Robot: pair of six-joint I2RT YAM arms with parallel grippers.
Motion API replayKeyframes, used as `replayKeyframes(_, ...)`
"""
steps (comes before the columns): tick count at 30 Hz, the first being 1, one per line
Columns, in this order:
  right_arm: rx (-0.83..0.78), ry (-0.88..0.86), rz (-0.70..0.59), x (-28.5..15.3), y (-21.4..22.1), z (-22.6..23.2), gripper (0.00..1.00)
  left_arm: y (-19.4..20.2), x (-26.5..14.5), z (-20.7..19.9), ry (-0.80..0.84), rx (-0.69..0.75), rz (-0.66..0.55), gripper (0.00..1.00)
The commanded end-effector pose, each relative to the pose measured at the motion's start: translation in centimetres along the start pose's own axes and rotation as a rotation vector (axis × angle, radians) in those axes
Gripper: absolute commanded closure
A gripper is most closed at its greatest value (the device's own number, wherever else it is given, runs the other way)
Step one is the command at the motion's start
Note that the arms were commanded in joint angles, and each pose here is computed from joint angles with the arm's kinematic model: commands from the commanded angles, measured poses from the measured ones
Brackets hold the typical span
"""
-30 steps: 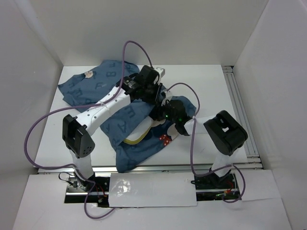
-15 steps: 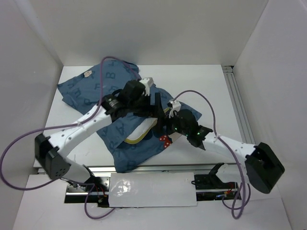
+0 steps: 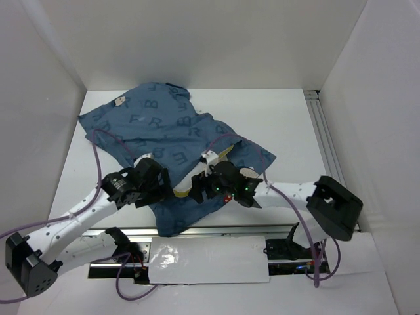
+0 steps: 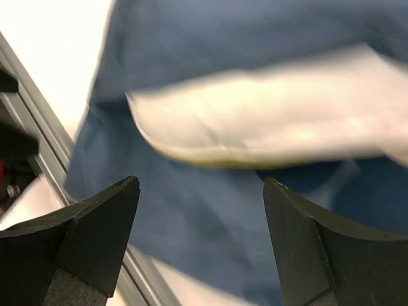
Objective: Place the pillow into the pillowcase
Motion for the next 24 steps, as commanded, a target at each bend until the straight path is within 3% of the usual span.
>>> replayKeyframes(1, -0.012, -0.009, -0.242, 2.4, -6.7, 1.5, 0.15, -0.8, -1.9, 0.7, 0.005, -0.082, -0.084, 0.01)
replayKeyframes(3, 0.022, 0.031, -0.198, 4.4, -6.2, 1.0, 0.18, -0.4, -2.2, 1.6, -0.006, -0.104, -0.089, 0.0)
replayKeyframes(8, 0.107, 0.094, -0.16, 6.6, -6.5, 0.1, 0.43, 3.1, 1.8, 4.9, -0.097, -0.167, 0.024, 0.0)
replayKeyframes(9, 0.12, 0.093, -0.159, 6.9, -6.3, 0.1, 0.58, 3.8, 2.8, 5.1, -0.108, -0.165, 0.053, 0.0)
replayKeyframes(11, 0.142, 0.075, -0.176, 6.9, -6.7, 0.1, 0.69, 4.3, 4.3, 4.8, -0.084, -0.178, 0.073, 0.0)
replayKeyframes(12, 0.142, 0.075, -0.178, 6.9, -6.5, 0.1, 0.82, 4.9, 5.4, 5.6, -0.123, -0.172, 0.087, 0.0)
replayKeyframes(16, 0.151, 0.052, -0.207, 6.7, -7.3, 0.5, 1.0, 4.7, 6.9, 5.2, -0.14, -0.169, 0.077, 0.05)
replayKeyframes(18, 0.138, 0.042, -0.215, 6.4, -7.6, 0.9, 1.0, 4.2, 7.5, 5.2, -0.188, -0.159, 0.048, 0.19)
replayKeyframes(20, 0.134, 0.026, -0.242, 5.9, -8.4, 1.5, 1.0, 3.9, 8.0, 4.8, -0.216, -0.162, 0.042, 0.43)
replayKeyframes(21, 0.124, 0.027, -0.242, 5.9, -8.4, 1.5, 1.0, 3.5, 8.1, 3.9, -0.202, -0.151, 0.039, 0.82)
replayKeyframes(22, 0.12, 0.019, -0.24, 5.9, -8.3, 1.9, 1.0, 3.6, 8.2, 3.6, -0.209, -0.14, 0.046, 1.0)
replayKeyframes(24, 0.116, 0.003, -0.258, 5.9, -8.9, 2.5, 1.0, 3.8, 8.9, 2.5, -0.19, -0.105, 0.062, 1.0)
Point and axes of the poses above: each gripper's point midway between its finger pads, its own x axis out along the fingers, its own z axis along the line the jaws close on, y = z × x, the point moved 5 cm from there along -x, back along the fingers, and after that the axes turned 12 degrees about -x, right-handed, at the moved point
